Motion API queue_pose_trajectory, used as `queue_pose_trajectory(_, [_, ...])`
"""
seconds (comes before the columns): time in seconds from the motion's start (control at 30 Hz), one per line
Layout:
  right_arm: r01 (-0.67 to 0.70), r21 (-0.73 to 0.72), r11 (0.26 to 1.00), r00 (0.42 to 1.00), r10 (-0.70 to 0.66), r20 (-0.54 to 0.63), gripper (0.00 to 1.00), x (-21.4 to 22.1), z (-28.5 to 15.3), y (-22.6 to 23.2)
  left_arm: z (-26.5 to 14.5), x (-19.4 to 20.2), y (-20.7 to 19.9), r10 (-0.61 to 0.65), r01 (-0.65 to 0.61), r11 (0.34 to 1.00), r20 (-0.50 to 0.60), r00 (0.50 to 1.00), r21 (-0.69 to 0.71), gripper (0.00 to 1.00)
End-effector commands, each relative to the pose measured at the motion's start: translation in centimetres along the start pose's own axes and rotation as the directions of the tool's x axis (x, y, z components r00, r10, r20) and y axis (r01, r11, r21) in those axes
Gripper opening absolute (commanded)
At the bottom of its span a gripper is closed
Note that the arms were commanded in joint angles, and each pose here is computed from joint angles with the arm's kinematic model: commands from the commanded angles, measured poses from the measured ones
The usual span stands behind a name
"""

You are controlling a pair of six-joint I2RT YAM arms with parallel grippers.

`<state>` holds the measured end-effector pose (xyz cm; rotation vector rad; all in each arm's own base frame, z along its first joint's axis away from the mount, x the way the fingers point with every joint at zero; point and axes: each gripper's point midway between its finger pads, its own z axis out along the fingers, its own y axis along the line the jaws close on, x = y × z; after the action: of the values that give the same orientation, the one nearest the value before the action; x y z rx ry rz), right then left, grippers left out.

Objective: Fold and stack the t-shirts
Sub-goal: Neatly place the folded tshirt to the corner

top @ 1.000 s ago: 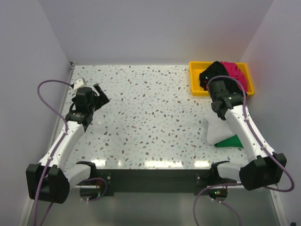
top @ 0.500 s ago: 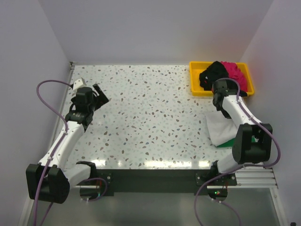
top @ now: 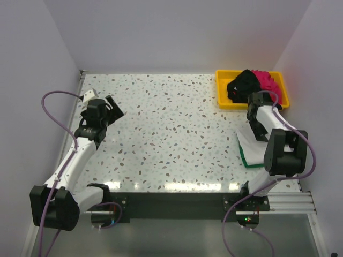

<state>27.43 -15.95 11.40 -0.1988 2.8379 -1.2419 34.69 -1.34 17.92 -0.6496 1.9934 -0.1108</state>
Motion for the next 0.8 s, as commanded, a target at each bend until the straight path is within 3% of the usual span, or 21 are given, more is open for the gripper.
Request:
queue_pose_trajectory(0.0, [-0.124,0.045,0.991,0.992,0.123,0.037,0.91,-0.5,-1.6,-2.3,0.2,-0.6,0.6,0.012,-0.012,1.0,0.026,1.0,-0.021,1.0])
queue_pose_trajectory(0.13, [-0.299,0.016,0.954,0.946,0.295,0.133,0.99,-1.7,-3.7,-4.1,0.0,-0.8,0.7,0.007,-0.006,1.0,0.03,1.0,-0.023,1.0])
queue_pose_trajectory(0.2, [-0.426,-0.053,0.903,0.877,0.427,0.222,0.99,-2.7,-5.5,-5.2,-0.1,-1.0,0.9,-0.004,0.005,0.999,0.031,0.999,-0.032,1.0])
queue_pose_trajectory(0.3, [-0.563,-0.233,0.793,0.713,0.609,0.348,0.99,-4.7,-9.3,-6.9,-0.3,-1.1,0.9,-0.007,0.008,1.0,0.033,0.999,-0.027,1.0])
queue_pose_trajectory(0.37, [-0.64,-0.374,0.671,0.574,0.741,0.347,0.99,-5.7,-11.4,-6.8,-0.5,-1.2,0.9,-0.007,0.008,1.0,0.034,0.999,-0.021,1.0])
queue_pose_trajectory(0.43, [-0.617,-0.548,0.565,0.447,0.824,0.348,0.99,-6.7,-14.4,-6.5,-0.8,-1.5,0.8,-0.007,0.008,1.0,0.042,0.999,-0.017,1.0])
queue_pose_trajectory(0.47, [-0.615,-0.628,0.477,0.371,0.878,0.303,0.99,-7.0,-15.7,-6.1,-1.0,-1.7,0.7,-0.01,0.01,1.0,0.043,0.999,-0.013,1.0])
queue_pose_trajectory(0.5, [-0.504,-0.761,0.409,0.295,0.909,0.294,0.99,-8.1,-18.9,-5.9,-1.1,-1.7,0.5,-0.007,0.007,1.0,0.039,0.999,-0.001,1.0])
queue_pose_trajectory(0.57, [-0.38,-0.862,0.335,0.272,0.931,0.241,0.99,-8.6,-20.8,-3.6,-1.4,-1.9,-0.1,-0.01,0.01,1.0,0.035,0.999,0.026,1.0])
queue_pose_trajectory(0.6, [-0.247,-0.919,0.306,0.228,0.94,0.252,0.99,-8.9,-23.8,-3.7,-1.5,-1.7,-0.7,-0.013,0.012,0.998,0.02,1.0,0.056,1.0])
queue_pose_trajectory(0.7, [-0.16,-0.967,0.198,0.242,0.958,0.156,0.99,-8.8,-24.8,-1.3,-1.7,-1.0,-1.7,-0.015,0.017,0.994,-0.022,1.0,0.111,1.0])
queue_pose_trajectory(0.77, [-0.122,-0.982,0.142,0.29,0.952,0.102,0.99,-8.4,-24.7,1.1,-1.9,-0.5,-1.7,-0.011,0.017,0.993,-0.048,0.999,0.116,1.0])
